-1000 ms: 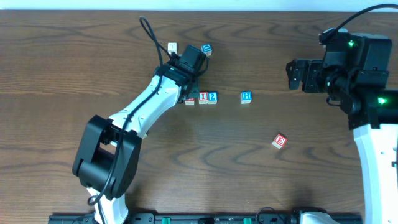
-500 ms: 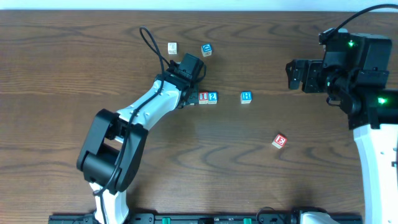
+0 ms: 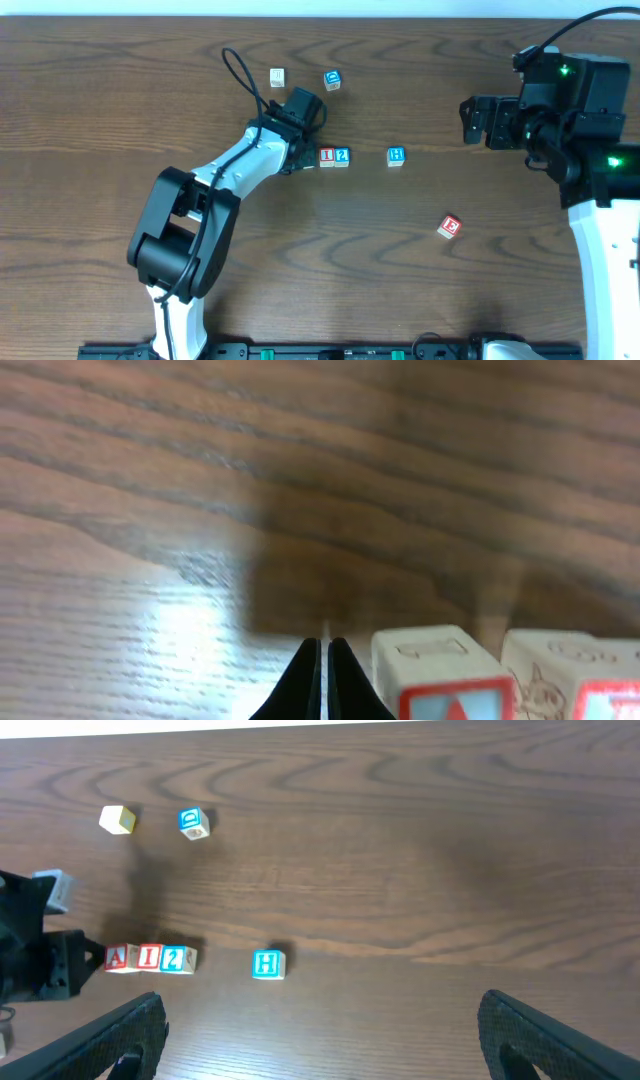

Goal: Spell out Ai2

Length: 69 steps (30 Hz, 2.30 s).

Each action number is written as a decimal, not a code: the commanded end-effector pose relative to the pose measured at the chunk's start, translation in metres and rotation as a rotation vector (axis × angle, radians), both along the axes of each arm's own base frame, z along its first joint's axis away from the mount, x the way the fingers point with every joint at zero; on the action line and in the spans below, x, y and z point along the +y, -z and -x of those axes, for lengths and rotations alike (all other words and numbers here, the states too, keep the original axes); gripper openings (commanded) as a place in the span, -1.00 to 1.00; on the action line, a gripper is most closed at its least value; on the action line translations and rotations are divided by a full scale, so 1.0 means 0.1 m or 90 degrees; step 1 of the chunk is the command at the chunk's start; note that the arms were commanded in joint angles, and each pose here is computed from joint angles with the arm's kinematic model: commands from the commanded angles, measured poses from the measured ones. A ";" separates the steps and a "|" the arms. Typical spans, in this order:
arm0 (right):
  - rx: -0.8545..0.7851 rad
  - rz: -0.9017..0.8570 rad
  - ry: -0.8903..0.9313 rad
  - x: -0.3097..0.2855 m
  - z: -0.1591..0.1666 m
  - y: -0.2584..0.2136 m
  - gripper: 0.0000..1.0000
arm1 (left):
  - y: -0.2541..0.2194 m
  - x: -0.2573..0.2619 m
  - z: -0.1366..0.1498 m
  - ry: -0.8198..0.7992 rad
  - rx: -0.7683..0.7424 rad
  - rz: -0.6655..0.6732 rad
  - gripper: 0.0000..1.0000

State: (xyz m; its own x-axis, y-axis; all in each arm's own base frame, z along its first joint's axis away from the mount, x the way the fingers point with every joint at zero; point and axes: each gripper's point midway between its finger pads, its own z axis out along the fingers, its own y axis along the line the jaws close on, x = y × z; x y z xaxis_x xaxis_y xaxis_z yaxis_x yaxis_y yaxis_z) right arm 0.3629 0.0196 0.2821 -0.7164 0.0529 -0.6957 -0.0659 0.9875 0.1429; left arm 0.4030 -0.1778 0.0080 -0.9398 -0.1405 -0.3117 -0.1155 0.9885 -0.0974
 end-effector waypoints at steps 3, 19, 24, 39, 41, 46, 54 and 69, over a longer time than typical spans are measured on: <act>-0.023 0.002 -0.007 -0.01 0.01 -0.14 0.99 | 0.04 0.04 -0.05 -0.014 0.004 0.025 -0.89; -0.022 0.002 -0.007 -0.01 0.01 -0.14 0.99 | 0.01 -0.11 -0.06 0.002 0.002 0.071 -0.88; -0.023 0.002 -0.007 -0.01 0.01 -0.14 0.99 | 0.00 -0.14 -0.07 0.003 0.000 0.082 -0.88; -0.022 0.002 -0.007 -0.01 0.01 -0.14 0.99 | 0.01 -0.14 -0.05 -0.008 0.009 0.084 -0.88; -0.022 0.002 -0.007 -0.01 0.01 -0.14 0.99 | 0.02 -0.13 -0.03 -0.017 0.014 0.085 -0.88; -0.022 0.002 -0.007 -0.01 0.01 -0.14 0.99 | 0.03 -0.12 -0.01 -0.029 0.022 0.086 -0.88; -0.022 0.002 -0.007 -0.01 0.01 -0.14 0.99 | 0.03 -0.22 0.05 -0.030 0.032 0.099 -0.88; -0.022 -0.004 -0.014 0.02 0.02 -0.14 0.99 | 0.02 -0.17 -0.02 -0.026 0.007 0.071 -0.88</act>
